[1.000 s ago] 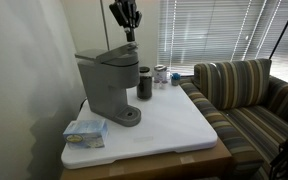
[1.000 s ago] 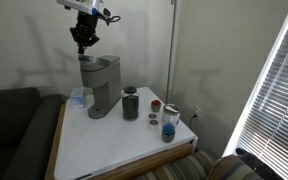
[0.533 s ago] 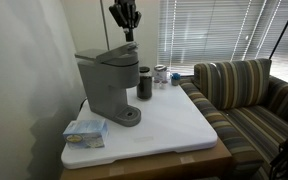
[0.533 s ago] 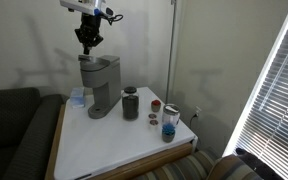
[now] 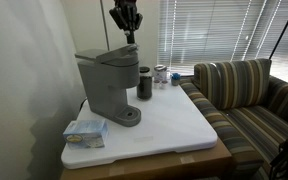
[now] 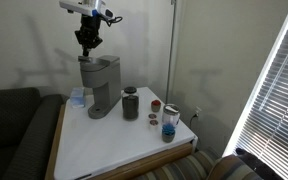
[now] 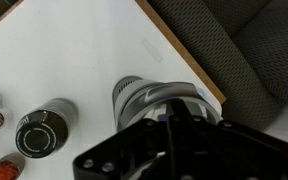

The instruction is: Close the coffee maker

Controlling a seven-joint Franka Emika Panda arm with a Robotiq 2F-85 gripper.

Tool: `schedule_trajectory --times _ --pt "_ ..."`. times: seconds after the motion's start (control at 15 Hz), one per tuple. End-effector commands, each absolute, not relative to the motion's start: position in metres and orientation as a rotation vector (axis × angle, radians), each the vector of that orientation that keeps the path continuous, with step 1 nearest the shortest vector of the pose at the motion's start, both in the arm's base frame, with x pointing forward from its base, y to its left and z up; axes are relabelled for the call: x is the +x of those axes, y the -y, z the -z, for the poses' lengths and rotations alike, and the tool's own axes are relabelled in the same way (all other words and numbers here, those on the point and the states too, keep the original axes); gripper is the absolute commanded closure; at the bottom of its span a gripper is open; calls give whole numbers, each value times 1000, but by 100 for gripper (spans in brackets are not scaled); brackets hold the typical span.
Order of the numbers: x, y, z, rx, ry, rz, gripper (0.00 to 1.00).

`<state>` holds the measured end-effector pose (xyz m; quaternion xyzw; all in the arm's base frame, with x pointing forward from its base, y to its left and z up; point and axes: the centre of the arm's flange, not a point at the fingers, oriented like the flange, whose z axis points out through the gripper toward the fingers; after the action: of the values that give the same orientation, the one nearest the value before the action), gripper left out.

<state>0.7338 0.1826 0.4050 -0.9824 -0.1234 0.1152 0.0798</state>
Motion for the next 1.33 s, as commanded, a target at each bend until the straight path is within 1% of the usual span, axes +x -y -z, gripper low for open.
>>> schedule_trajectory --times 0.0,0.47,0.73,0.93,1.27 --pt "766 -189 -410 -2947 327 -482 100" --pt "765 -187 -398 -2948 274 -643 100" --pt "776 -190 -386 -2936 307 -720 100" --pt "786 -195 -374 -2920 344 -737 100" --pt "785 -197 -356 -2893 390 -742 100"
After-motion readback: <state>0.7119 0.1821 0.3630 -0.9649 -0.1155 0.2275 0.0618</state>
